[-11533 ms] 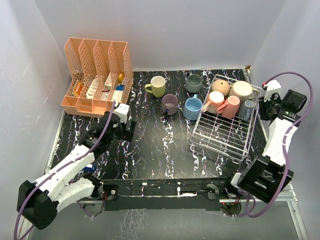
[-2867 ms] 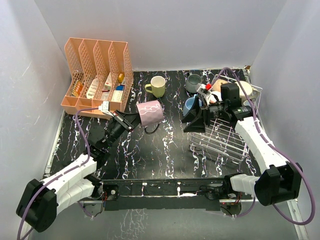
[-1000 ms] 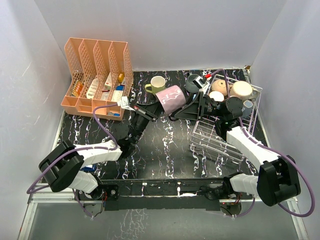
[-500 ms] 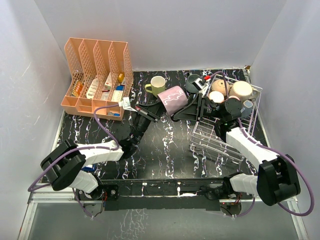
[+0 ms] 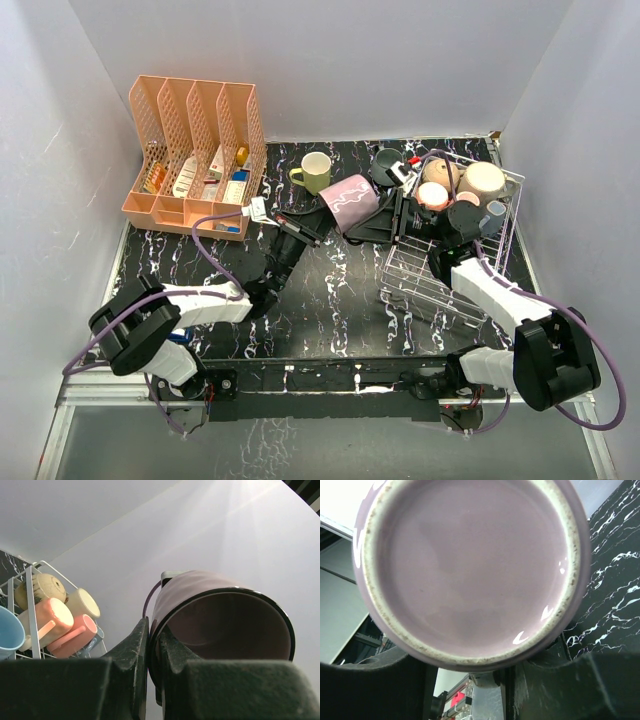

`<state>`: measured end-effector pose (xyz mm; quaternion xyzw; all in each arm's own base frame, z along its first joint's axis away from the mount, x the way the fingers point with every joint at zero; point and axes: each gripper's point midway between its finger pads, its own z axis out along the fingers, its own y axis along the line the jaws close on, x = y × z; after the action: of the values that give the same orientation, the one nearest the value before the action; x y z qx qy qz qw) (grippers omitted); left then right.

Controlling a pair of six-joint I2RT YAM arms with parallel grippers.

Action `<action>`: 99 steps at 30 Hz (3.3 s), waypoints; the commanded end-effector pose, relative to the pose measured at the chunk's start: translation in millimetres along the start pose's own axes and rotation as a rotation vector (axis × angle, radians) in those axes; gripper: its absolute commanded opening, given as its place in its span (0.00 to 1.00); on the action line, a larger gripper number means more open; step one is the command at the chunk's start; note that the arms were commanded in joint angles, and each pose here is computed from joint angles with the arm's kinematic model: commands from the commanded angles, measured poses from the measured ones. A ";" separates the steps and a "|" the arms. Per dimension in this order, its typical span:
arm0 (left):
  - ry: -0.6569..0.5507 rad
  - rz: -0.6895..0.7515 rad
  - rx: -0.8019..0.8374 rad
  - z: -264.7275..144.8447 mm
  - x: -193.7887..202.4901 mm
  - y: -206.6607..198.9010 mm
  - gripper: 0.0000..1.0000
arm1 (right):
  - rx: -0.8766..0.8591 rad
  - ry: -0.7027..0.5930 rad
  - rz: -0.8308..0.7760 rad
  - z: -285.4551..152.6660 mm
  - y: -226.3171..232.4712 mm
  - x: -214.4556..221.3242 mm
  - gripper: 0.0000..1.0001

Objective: Load the cups into the dish rack
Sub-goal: Turn the cup upside down in the dish rack.

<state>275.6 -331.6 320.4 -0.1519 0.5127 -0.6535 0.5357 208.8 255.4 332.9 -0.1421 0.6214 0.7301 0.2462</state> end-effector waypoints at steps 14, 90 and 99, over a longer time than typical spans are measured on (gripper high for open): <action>-0.101 -0.071 0.220 -1.8 -20.0 -60.6 0.03 | -0.026 -0.067 -0.101 -1.8 11.7 -7.7 0.08; 0.644 0.934 -0.745 -168.2 -137.0 140.6 0.97 | 0.985 0.018 -0.694 -222.9 -100.4 -76.8 0.08; 0.624 0.953 -0.770 -172.5 -142.7 140.2 0.97 | 1.077 0.092 -0.642 -243.9 -133.1 -41.8 0.08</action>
<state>275.9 -113.8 172.4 0.1080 0.8580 -0.1415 0.4819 286.6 31.3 192.1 -0.1709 0.8512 0.2410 0.4337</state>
